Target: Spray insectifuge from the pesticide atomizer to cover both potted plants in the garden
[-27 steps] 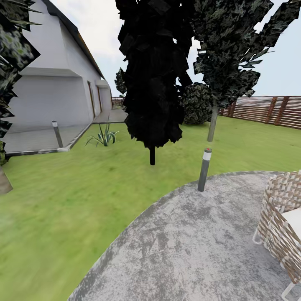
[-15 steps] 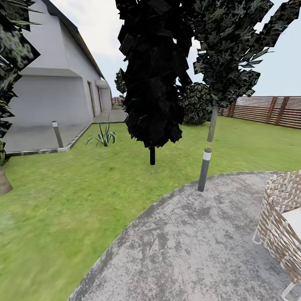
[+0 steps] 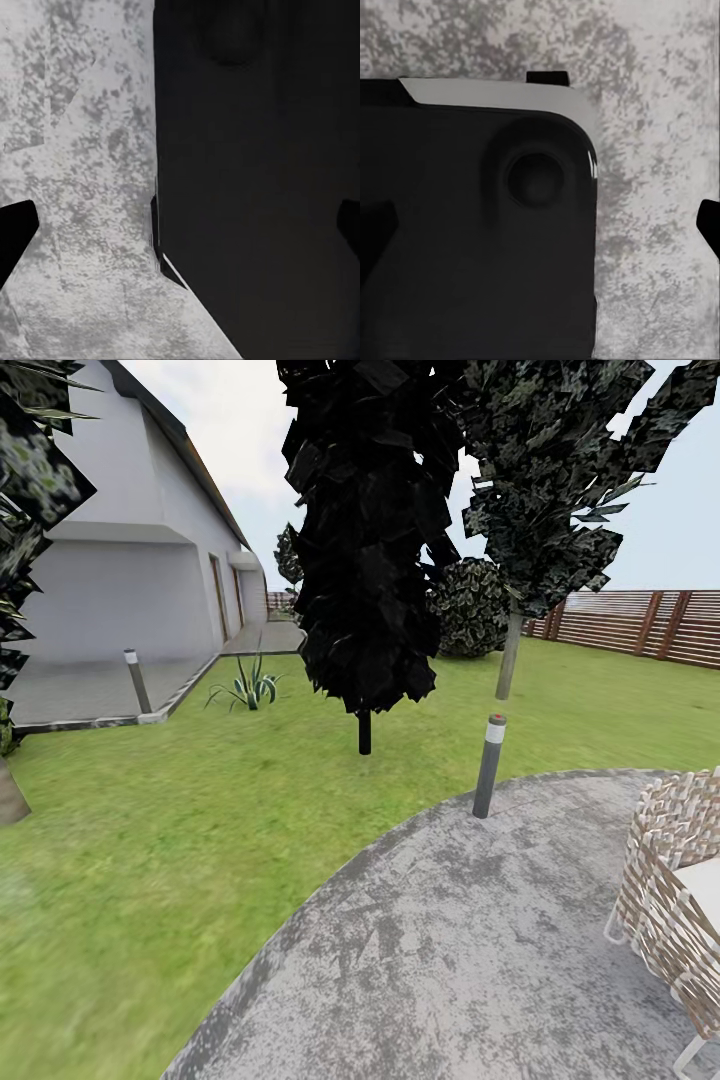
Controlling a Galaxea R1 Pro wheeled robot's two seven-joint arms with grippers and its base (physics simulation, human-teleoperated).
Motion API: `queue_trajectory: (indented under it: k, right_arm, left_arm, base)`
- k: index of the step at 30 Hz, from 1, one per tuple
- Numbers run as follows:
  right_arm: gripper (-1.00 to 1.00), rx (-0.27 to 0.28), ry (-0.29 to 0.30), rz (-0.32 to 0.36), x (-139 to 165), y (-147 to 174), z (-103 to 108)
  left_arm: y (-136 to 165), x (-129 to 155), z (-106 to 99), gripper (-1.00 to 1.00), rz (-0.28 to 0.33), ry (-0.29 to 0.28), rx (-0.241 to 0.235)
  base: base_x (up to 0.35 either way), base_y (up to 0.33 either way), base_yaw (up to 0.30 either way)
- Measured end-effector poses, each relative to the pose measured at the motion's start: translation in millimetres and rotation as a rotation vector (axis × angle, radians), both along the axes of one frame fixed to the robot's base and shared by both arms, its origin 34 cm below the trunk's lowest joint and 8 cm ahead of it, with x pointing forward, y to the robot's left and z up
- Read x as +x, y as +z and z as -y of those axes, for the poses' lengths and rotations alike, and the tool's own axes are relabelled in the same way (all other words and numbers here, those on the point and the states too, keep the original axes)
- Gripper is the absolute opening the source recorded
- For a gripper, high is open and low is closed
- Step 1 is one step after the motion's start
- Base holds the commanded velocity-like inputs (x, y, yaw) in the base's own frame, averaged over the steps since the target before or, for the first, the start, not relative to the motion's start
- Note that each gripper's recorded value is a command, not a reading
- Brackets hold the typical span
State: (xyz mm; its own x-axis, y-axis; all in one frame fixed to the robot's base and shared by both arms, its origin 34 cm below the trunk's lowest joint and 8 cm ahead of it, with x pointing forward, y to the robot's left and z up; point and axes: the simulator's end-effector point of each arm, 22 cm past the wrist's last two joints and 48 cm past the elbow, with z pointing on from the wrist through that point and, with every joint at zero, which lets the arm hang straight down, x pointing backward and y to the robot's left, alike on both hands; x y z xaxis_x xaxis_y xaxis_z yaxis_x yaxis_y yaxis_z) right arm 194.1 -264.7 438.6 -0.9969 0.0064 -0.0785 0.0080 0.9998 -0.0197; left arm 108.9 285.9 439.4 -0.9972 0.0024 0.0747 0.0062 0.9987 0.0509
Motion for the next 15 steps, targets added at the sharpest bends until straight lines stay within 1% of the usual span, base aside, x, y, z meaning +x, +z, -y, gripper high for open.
queue_trajectory:
  k: [5, 8, 9, 10, 15]
  right_arm:
    - [1.00, -0.028, 0.000, 0.054, 19.3, 2.6, 22.2]
    - [1.00, -0.046, 0.001, 0.089, 31.3, 4.9, 35.5]
    - [1.00, -0.050, 0.004, 0.186, 72.9, 12.9, 38.1]
    - [1.00, -0.050, 0.009, 0.286, 118.8, 26.0, 37.8]
    - [1.00, -0.053, 0.014, 0.401, 168.6, 46.3, 38.7]
  left_arm:
    - [0.0, 34.0, -22.1, 1.00, 0.059, -0.003, 0.029]
    - [0.3, 46.2, -26.6, 1.00, 0.082, -0.005, 0.034]
    - [3.6, 94.4, -26.6, 1.00, 0.183, -0.011, 0.034]
    - [7.5, 122.6, -26.1, 1.00, 0.241, -0.014, 0.034]
    - [22.4, 188.7, -24.3, 1.00, 0.373, -0.020, 0.032]
  base:
    - [0.000, 0.000, 0.000]
    - [0.000, 0.000, 0.000]
    - [0.000, 0.000, 0.000]
    - [0.000, 0.000, 0.000]
    - [0.000, 0.000, 0.000]
